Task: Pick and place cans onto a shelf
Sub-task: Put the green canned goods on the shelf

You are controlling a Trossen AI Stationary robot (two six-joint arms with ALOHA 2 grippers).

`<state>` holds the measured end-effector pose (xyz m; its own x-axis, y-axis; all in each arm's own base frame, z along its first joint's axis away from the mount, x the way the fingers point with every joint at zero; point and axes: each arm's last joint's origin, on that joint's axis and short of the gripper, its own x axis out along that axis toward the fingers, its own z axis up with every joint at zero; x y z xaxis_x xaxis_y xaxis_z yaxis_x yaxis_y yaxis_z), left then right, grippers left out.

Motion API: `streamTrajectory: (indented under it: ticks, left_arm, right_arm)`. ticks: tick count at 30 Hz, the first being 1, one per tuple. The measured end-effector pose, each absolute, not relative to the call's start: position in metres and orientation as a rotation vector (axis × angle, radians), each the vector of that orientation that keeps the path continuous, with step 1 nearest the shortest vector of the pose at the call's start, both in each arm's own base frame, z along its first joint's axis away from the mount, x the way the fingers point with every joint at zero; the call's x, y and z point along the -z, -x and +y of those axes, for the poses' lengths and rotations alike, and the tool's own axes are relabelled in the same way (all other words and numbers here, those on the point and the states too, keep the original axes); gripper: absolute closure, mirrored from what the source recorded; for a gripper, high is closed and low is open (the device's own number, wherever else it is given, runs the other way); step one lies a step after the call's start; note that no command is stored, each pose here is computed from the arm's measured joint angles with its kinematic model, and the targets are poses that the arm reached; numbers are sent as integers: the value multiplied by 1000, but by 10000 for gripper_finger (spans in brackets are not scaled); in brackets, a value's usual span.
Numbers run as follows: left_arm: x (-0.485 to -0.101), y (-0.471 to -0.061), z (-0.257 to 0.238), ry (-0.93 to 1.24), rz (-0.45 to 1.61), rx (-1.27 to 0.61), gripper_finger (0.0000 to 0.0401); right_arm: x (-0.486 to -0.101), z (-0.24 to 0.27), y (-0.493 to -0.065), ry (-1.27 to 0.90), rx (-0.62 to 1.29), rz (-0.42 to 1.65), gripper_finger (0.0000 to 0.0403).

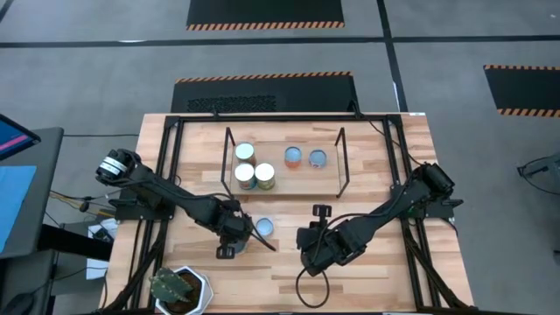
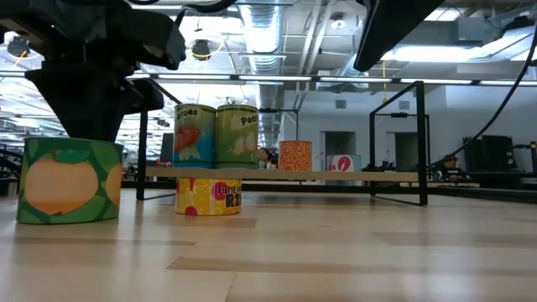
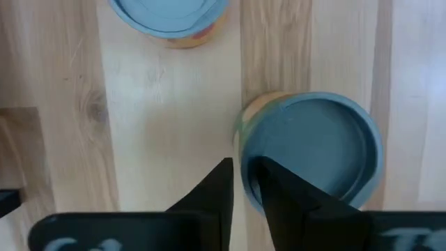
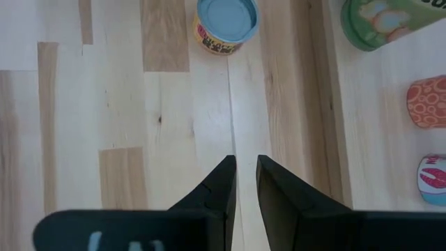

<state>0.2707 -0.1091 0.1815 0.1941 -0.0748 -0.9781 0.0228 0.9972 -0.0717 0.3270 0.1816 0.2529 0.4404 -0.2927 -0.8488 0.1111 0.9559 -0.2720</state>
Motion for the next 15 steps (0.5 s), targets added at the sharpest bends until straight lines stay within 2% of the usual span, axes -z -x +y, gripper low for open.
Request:
streamTrajectory:
  ticks: [5,9,15]
  left_arm:
    - [-186,-277,-108,86,1353,63,392]
    - [-199,-288,-104,65,1303,69,398]
    - [-247,-313,-101,-18,1148,159,400]
  right_arm:
    - [-252,183,-323,205,254,1112,321]
    - [-251,183,-316,203,293,1154,321]
    - [-250,188,-297,182,391,1226,321]
